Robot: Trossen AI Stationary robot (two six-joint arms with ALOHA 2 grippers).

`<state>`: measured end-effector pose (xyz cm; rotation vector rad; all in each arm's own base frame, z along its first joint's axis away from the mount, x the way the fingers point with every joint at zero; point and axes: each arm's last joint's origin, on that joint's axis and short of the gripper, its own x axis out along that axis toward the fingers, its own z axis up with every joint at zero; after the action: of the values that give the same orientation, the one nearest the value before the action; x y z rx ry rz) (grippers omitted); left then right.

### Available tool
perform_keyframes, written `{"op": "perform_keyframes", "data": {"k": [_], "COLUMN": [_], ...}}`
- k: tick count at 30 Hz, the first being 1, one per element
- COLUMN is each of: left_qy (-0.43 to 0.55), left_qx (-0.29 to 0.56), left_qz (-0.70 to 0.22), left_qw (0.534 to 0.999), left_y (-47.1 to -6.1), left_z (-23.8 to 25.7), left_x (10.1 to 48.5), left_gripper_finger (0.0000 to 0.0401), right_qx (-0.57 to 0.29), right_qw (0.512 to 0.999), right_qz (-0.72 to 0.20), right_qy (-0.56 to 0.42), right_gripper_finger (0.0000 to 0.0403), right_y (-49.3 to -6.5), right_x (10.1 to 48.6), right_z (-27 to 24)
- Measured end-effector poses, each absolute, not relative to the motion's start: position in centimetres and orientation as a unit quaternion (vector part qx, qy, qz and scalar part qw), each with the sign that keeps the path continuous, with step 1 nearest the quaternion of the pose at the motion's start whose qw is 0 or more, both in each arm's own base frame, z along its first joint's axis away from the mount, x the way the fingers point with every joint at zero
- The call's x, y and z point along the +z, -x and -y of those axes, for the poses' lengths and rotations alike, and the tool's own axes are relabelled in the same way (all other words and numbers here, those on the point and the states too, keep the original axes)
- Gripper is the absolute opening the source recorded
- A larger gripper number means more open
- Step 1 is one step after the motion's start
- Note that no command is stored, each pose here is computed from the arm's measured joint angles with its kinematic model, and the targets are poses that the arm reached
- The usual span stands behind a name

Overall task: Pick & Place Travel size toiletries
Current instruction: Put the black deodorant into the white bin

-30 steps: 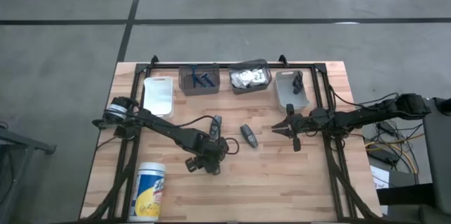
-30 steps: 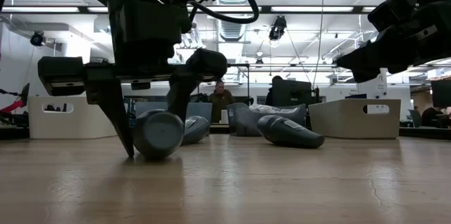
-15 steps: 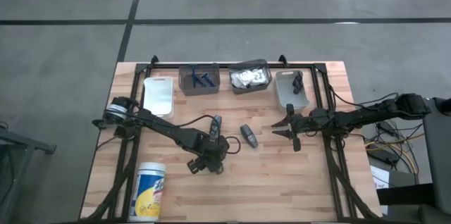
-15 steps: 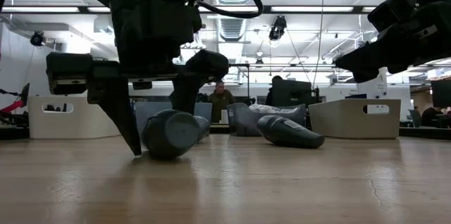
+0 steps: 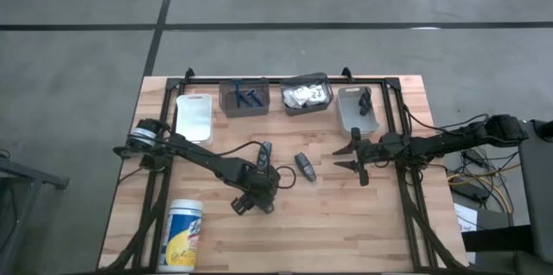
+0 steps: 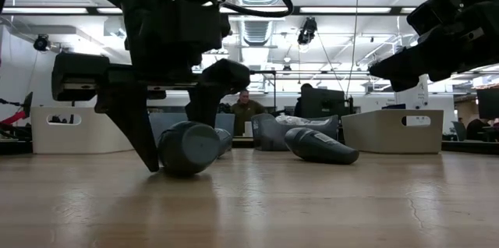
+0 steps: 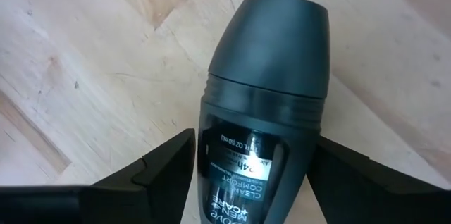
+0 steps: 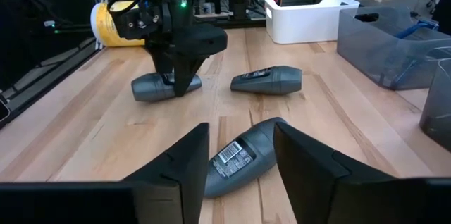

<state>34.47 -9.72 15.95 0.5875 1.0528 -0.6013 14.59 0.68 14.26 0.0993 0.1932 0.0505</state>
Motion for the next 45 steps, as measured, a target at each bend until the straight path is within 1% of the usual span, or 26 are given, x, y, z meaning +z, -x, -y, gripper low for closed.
{"op": "perform_keyframes", "data": {"k": [7,12,19,22,25,30,37,45], "left_qy": [-0.262,-0.195,-0.158,-0.144,-0.130,-0.110,-0.076,-0.064], "left_qx": [-0.273,-0.231,-0.209,-0.200,-0.192,-0.180,-0.160,-0.171], "left_qz": [-0.484,-0.495,-0.493,-0.497,-0.500,-0.504,-0.509,-0.459], "left_qw": [0.789,0.815,0.830,0.832,0.834,0.837,0.843,0.870], "left_y": [-34.6,-34.8,-35.0,-35.0,-35.0,-35.0,-35.1,-34.8], "left_z": [9.8,9.8,9.9,9.9,9.9,9.9,9.9,9.9], "left_x": [16.0,16.1,16.2,16.2,16.2,16.3,16.5,19.5], "left_gripper_finger": [0.0259,0.0259,0.0259,0.0251,0.0235,0.0214,0.0223,0.0220], "right_qx": [0.025,0.025,0.026,0.025,0.025,0.025,0.025,0.026], "right_qw": [0.994,0.994,0.994,0.994,0.994,0.994,0.994,0.994], "right_qz": [-0.096,-0.097,-0.097,-0.097,-0.097,-0.096,-0.096,-0.097], "right_qy": [-0.050,-0.048,-0.048,-0.049,-0.048,-0.047,-0.047,-0.047], "right_gripper_finger": [0.0174,0.0186,0.0198,0.0202,0.0204,0.0195,0.0175,0.0150], "right_y": [-14.6,-14.6,-14.6,-14.6,-14.6,-14.6,-14.6,-14.6], "right_x": [14.3,14.3,14.3,14.3,14.3,14.3,14.3,14.3], "right_z": [-0.7,-0.7,-0.7,-0.7,-0.7,-0.7,-0.7,-0.7]}}
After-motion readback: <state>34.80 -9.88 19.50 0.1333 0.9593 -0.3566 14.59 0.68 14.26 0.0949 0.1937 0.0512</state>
